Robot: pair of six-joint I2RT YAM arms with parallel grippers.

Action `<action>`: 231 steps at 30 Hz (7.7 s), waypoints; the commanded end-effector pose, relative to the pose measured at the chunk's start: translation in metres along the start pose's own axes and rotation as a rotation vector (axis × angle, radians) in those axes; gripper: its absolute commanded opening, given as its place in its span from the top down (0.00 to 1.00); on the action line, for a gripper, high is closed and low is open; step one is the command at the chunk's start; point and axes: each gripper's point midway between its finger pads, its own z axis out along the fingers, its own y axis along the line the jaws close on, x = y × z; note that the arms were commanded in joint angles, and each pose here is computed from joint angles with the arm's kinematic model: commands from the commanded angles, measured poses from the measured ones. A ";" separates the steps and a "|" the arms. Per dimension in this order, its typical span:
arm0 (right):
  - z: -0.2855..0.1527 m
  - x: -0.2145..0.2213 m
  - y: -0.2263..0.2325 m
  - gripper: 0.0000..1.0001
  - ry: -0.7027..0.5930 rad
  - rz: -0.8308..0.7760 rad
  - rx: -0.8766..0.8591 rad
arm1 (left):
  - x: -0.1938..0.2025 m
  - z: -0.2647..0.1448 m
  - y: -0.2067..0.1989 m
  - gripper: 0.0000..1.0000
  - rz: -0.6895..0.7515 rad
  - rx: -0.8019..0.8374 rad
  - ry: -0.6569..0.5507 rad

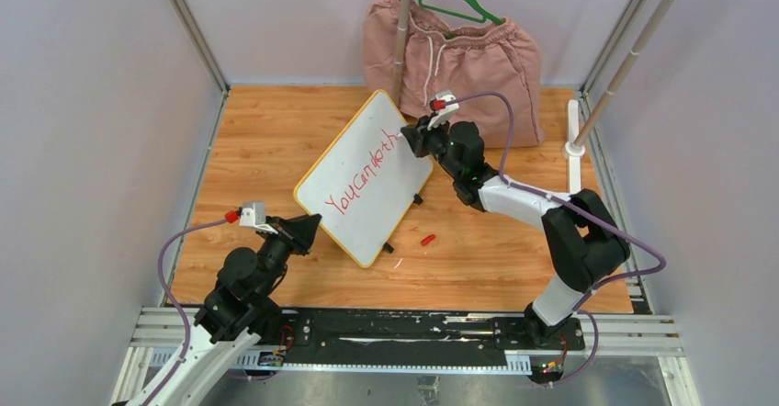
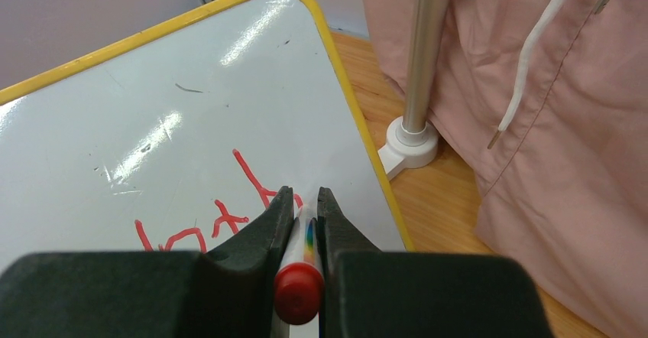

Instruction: Write a sentence on the whiteboard

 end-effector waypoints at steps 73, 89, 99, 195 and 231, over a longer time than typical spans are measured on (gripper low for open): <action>0.019 -0.046 -0.001 1.00 -0.083 -0.003 -0.009 | -0.004 -0.006 0.003 1.00 0.052 0.002 -0.016; 0.024 -0.024 0.000 1.00 -0.038 0.017 -0.017 | -0.005 -0.007 0.003 1.00 0.053 0.004 -0.019; 0.023 -0.013 0.001 1.00 -0.013 0.022 -0.021 | -0.005 -0.007 0.003 1.00 0.055 0.003 -0.019; 0.011 0.038 -0.031 1.00 0.082 0.032 0.069 | -0.006 -0.007 0.000 1.00 0.059 0.018 -0.020; -0.002 -0.003 -0.012 1.00 0.008 0.037 0.047 | -0.005 -0.007 0.000 1.00 0.058 0.018 -0.018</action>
